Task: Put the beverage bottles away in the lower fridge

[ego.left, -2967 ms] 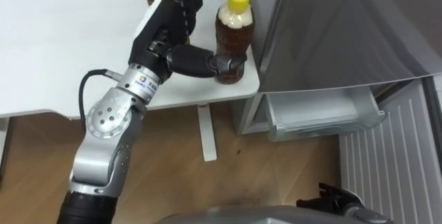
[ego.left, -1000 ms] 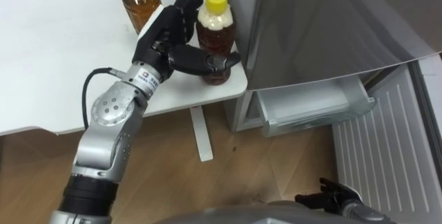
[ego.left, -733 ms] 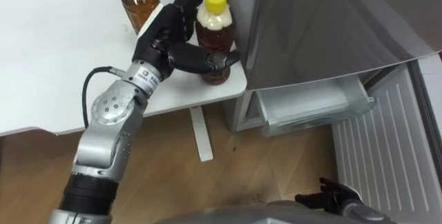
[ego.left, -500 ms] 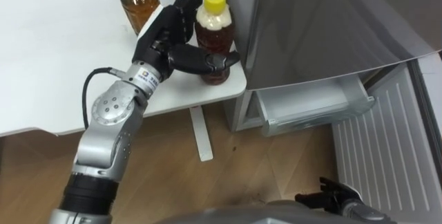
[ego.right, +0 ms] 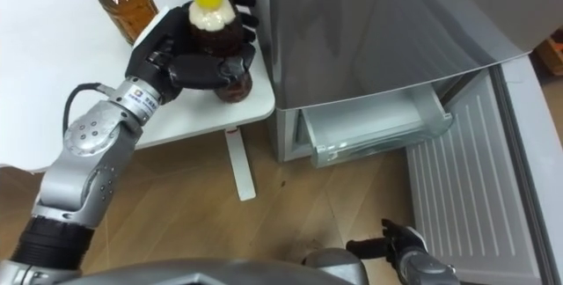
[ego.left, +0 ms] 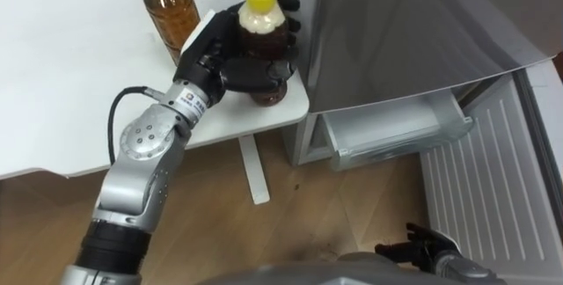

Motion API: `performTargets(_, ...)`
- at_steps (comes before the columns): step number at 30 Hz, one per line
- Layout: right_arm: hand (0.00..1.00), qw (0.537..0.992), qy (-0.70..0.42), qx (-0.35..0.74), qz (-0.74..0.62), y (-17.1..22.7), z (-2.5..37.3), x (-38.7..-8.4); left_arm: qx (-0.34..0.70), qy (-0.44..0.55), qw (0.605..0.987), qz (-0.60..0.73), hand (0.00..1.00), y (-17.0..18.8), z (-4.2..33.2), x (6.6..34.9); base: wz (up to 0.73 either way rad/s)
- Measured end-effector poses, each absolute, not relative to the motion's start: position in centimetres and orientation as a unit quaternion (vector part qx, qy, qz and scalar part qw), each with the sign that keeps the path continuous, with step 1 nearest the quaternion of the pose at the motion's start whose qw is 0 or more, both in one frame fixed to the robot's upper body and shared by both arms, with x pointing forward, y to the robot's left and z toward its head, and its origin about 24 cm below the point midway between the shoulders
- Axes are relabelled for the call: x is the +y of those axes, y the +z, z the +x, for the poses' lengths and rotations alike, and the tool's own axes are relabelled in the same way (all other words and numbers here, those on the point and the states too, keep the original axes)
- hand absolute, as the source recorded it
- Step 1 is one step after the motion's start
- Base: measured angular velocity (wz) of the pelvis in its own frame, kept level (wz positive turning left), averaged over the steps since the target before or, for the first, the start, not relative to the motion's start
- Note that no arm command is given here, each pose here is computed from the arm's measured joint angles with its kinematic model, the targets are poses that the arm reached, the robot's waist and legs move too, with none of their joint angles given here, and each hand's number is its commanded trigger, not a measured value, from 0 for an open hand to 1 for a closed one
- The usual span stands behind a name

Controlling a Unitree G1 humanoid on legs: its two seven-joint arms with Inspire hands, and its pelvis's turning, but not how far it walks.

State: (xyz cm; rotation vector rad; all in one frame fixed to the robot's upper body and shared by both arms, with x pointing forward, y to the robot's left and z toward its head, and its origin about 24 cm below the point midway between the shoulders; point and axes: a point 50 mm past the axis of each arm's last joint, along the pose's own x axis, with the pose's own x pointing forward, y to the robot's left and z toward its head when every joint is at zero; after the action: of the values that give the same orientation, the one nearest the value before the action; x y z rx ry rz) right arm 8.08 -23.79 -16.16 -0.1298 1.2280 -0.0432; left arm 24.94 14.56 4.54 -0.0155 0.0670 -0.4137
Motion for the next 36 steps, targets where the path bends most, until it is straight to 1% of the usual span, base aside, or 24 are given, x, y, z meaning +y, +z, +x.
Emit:
performTargets(25,0.0,0.815,-0.013,0.576,-0.063,-16.21,8.1,-23.58,0.033,-0.195,0.98,-0.006,1.0,4.57,25.06,14.54,0.0)
performTargets(36,0.0,0.812,-0.005,0.58,-0.064,-16.25,8.07,-23.48,0.02,-0.188,0.982,-0.002,1.0,5.24,25.12,14.74,-0.02)
